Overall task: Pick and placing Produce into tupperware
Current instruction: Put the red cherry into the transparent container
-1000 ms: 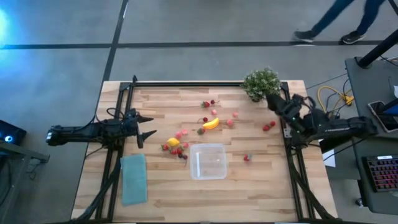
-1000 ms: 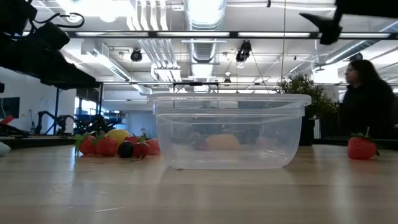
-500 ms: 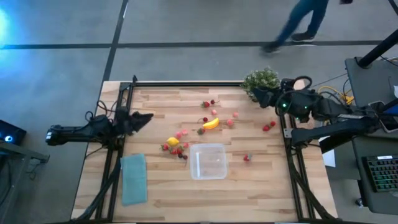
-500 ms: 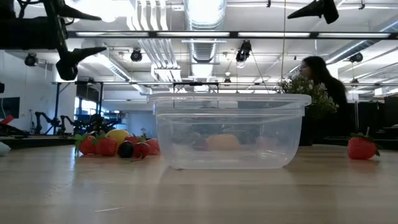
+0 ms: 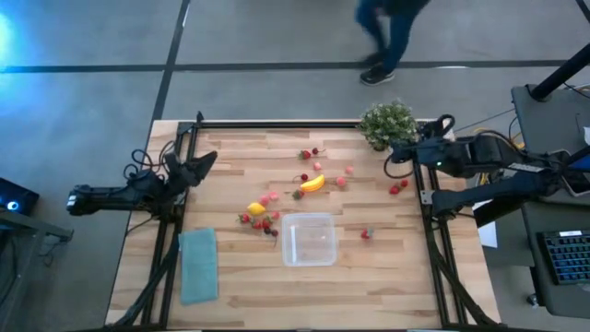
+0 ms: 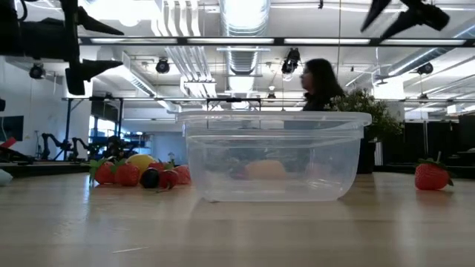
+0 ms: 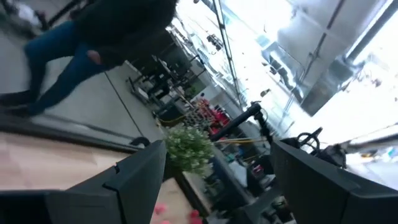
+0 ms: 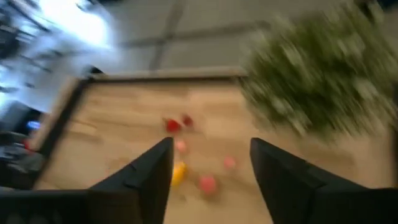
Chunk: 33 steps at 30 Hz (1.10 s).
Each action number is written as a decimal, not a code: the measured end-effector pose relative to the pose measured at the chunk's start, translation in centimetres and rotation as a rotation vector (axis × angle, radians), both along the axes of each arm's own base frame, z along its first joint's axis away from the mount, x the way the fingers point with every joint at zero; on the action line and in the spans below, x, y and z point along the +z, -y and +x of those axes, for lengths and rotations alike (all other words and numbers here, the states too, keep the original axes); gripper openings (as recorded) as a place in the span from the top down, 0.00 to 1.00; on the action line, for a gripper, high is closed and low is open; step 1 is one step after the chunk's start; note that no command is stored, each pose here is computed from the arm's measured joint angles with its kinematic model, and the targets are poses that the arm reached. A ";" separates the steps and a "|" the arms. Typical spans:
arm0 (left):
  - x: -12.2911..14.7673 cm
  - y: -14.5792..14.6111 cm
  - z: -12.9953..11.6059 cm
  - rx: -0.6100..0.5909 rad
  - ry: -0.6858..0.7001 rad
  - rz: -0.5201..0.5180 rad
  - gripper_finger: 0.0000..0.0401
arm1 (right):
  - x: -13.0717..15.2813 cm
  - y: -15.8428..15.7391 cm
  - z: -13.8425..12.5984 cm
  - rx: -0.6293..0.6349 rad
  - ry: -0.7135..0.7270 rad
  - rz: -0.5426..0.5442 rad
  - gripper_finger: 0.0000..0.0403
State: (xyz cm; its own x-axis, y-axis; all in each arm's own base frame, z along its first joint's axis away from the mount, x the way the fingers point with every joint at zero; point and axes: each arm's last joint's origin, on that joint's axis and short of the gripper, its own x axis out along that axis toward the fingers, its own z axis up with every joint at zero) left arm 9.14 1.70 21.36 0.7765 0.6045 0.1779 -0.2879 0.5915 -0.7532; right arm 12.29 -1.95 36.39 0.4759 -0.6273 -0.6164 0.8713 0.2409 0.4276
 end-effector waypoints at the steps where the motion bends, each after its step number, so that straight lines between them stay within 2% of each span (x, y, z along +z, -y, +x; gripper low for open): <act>1: 0.1 0.0 0.0 0.001 0.002 0.004 0.31 | -0.4 0.0 -0.2 -0.029 -0.019 0.053 0.54; 5: 0.5 0.0 0.1 0.001 0.014 0.005 0.31 | -2.2 -0.4 -0.9 -0.131 -0.127 0.275 0.59; 9: 0.6 0.0 0.3 0.002 -0.004 0.011 0.31 | -4.0 -0.7 -1.0 -0.207 -0.254 0.400 0.58; 14: 0.7 0.1 0.5 -0.018 0.012 0.013 0.31 | -6.6 -1.0 -0.8 -0.278 -0.343 0.536 0.55; 18: 0.9 0.1 0.6 -0.047 0.030 0.017 0.31 | -8.9 -1.1 -1.2 -0.397 -0.378 0.557 0.54; 21: 1.0 0.2 0.5 -0.078 0.050 0.016 0.31 | -10.4 -1.0 -1.5 -0.505 -0.338 0.562 0.54; 26: 1.0 0.3 0.6 -0.157 0.110 -0.046 0.31 | -12.9 -1.0 -1.6 -0.596 -0.247 0.588 0.56; 30: 0.9 0.4 0.9 -0.187 0.094 -0.042 0.31 | -12.8 -0.5 -1.1 -0.677 -0.210 0.547 0.56; 33: 0.7 0.4 1.0 -0.193 0.080 -0.041 0.31 | -12.8 -0.1 -0.4 -0.680 -0.149 0.570 0.57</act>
